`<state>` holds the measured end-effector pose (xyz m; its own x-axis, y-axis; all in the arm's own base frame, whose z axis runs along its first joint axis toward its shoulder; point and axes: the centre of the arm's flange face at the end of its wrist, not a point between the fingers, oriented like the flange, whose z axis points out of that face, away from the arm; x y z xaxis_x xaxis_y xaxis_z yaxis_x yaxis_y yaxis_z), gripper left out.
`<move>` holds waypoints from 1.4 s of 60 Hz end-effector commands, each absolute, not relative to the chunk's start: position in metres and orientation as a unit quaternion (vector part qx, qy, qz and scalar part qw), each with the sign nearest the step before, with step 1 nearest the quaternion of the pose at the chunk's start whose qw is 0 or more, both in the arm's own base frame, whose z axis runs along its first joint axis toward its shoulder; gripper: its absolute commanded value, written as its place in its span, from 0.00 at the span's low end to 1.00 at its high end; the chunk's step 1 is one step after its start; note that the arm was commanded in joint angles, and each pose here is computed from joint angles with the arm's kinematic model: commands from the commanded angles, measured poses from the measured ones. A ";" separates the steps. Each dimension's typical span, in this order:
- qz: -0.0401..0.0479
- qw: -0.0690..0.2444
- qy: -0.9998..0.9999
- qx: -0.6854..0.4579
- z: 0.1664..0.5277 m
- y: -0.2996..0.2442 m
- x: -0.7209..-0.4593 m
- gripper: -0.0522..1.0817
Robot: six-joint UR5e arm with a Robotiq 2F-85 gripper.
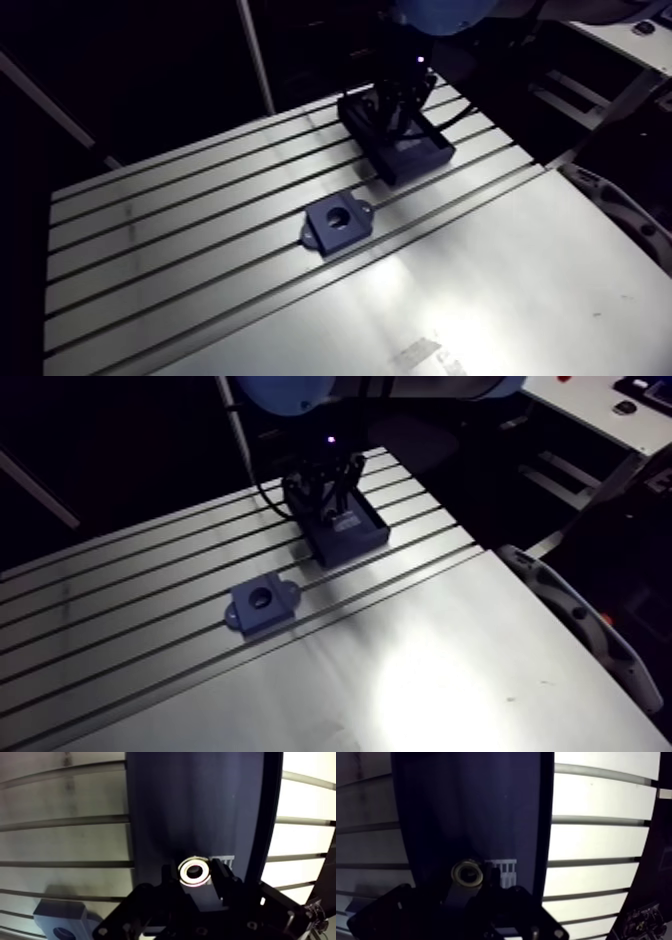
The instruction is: Pick up the bearing and press it into the housing until flush.
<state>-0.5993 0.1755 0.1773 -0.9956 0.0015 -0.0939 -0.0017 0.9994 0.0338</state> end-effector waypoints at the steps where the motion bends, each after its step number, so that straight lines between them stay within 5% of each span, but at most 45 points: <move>1: 0.018 0.042 0.999 0.001 0.186 0.175 -0.597 0.61; 28: 0.025 0.019 0.999 0.009 0.269 0.116 -0.572 0.65; 53: 0.022 0.030 0.999 -0.031 0.264 0.037 -0.557 0.67; 84: 0.020 0.035 0.999 -0.028 0.252 0.022 -0.522 0.67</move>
